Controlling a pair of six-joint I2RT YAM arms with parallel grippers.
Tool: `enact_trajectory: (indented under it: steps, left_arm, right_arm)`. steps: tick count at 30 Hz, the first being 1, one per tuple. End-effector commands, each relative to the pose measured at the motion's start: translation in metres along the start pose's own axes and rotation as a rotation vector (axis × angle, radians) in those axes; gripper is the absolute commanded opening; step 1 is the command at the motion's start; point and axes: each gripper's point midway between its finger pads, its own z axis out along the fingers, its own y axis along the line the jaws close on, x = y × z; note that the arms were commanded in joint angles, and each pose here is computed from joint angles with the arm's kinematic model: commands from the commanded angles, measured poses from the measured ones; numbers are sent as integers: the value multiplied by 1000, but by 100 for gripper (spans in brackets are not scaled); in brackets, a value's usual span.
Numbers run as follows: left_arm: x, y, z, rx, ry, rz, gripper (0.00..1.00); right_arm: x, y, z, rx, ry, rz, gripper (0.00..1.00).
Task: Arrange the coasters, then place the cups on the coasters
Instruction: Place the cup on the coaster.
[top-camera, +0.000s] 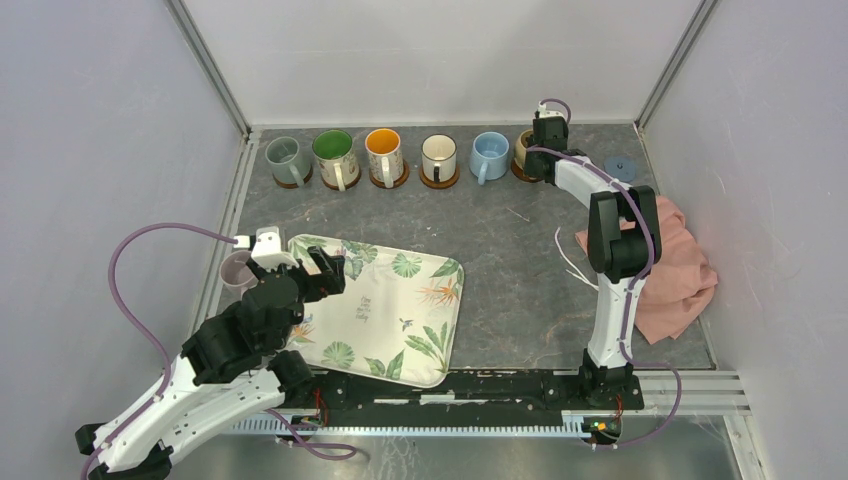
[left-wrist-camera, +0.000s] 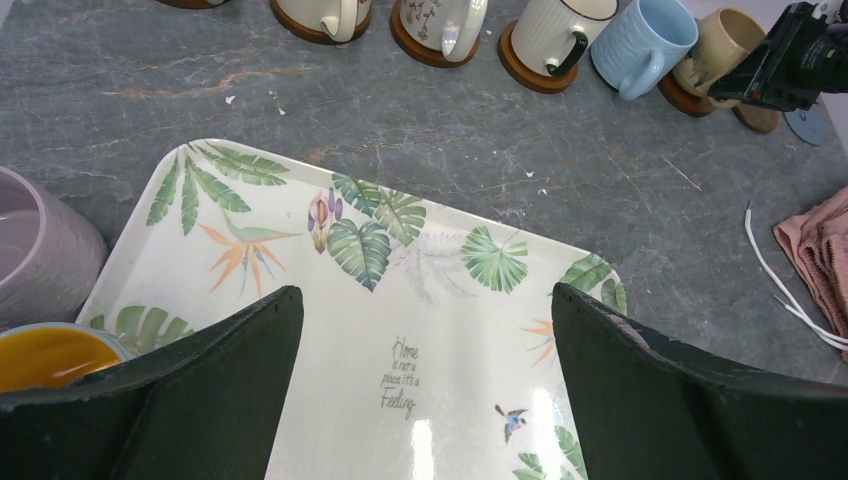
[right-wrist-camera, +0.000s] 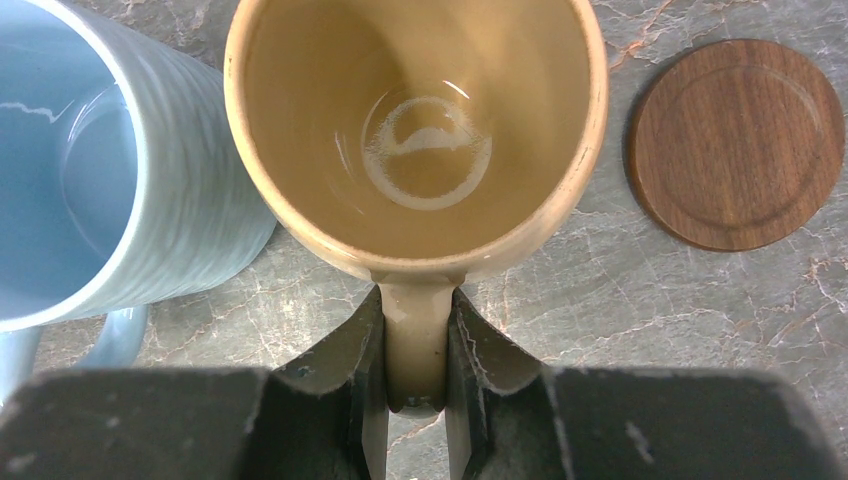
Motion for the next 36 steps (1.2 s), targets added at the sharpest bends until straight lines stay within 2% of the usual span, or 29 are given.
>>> enact_trajectory:
  steps: [1,15,22,36]
  left_arm:
    - [-6,0,2,-12,-28,9,100]
    - [-6,0,2,-10,-26,9,100]
    - [-6,-1,2,-8,-26,8,100]
    - [-6,-1,2,-6,-24,9,100]
  right_arm:
    - [-54,1,-18,-8,-154,45,16]
    - [-56,-3,-25,7,-154,42,20]
    - [-58,-3,-29,6,-158,39,28]
    - [-62,-4,-37,4,-163,36,37]
